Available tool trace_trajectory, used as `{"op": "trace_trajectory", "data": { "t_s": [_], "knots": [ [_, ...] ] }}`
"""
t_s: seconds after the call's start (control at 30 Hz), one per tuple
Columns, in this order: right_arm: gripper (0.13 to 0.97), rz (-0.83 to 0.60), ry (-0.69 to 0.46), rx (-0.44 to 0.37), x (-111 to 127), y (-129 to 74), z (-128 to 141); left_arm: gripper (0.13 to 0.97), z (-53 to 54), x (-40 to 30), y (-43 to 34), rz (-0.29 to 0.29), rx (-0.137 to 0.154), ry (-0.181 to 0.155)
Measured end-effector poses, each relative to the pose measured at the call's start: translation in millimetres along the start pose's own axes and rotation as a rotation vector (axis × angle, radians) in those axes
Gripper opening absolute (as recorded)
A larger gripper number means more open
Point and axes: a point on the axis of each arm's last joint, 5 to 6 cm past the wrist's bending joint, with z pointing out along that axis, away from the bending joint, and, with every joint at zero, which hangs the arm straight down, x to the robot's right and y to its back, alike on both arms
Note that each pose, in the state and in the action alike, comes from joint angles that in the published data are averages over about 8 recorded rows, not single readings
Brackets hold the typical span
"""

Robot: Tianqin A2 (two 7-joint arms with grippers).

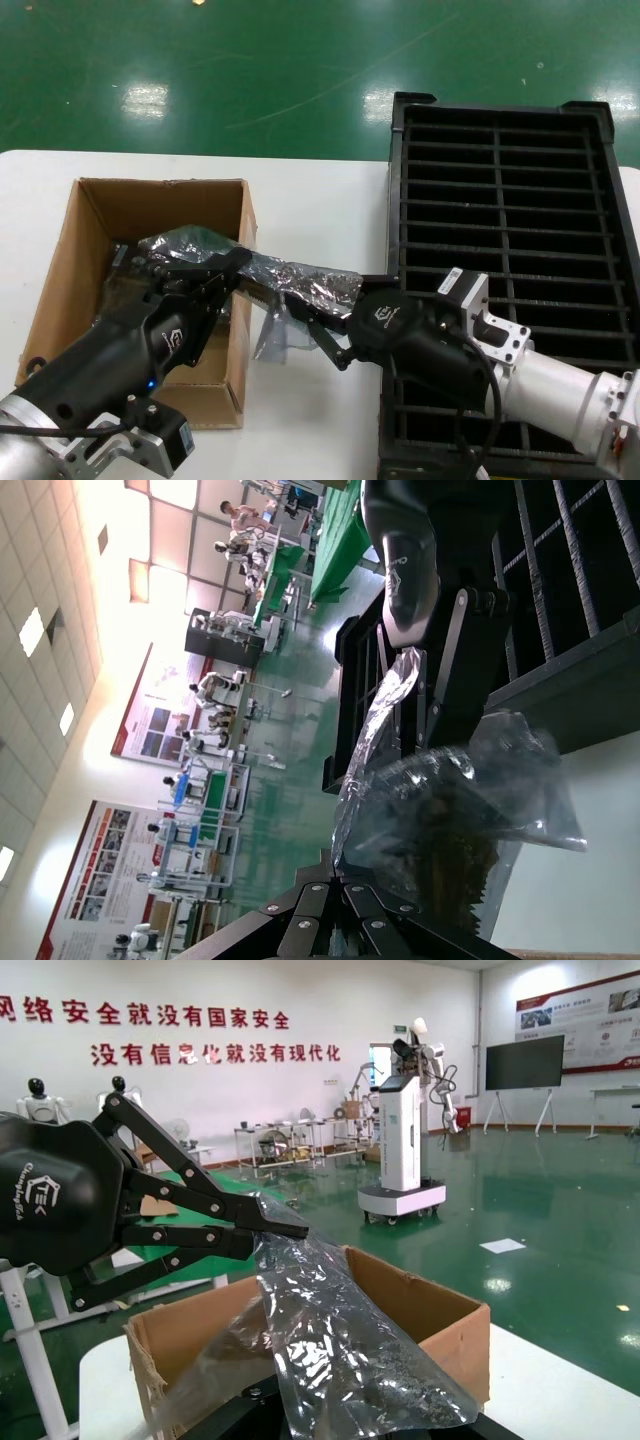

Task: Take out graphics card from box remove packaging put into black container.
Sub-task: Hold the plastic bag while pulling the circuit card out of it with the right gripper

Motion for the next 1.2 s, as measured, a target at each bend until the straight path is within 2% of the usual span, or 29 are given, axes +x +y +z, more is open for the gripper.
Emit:
{"op": "trace_trajectory", "data": {
  "t_s": [0.17,0.67,1.2],
  "knots": [
    [0.197,-0.003,0.001,0.008,-0.1,-2.5,-5.5,0.14,0.0,0.0,0.0,0.0,0.0,0.0],
    [0.188,-0.026,-0.024,0.028,-7.4,-8.6,-29.9,0.14,0.0,0.0,0.0,0.0,0.0,0.0],
    [0.188,-0.06,-0.047,0.017,-7.0,-6.2,-24.0,0.14,0.0,0.0,0.0,0.0,0.0,0.0]
  ]
}}
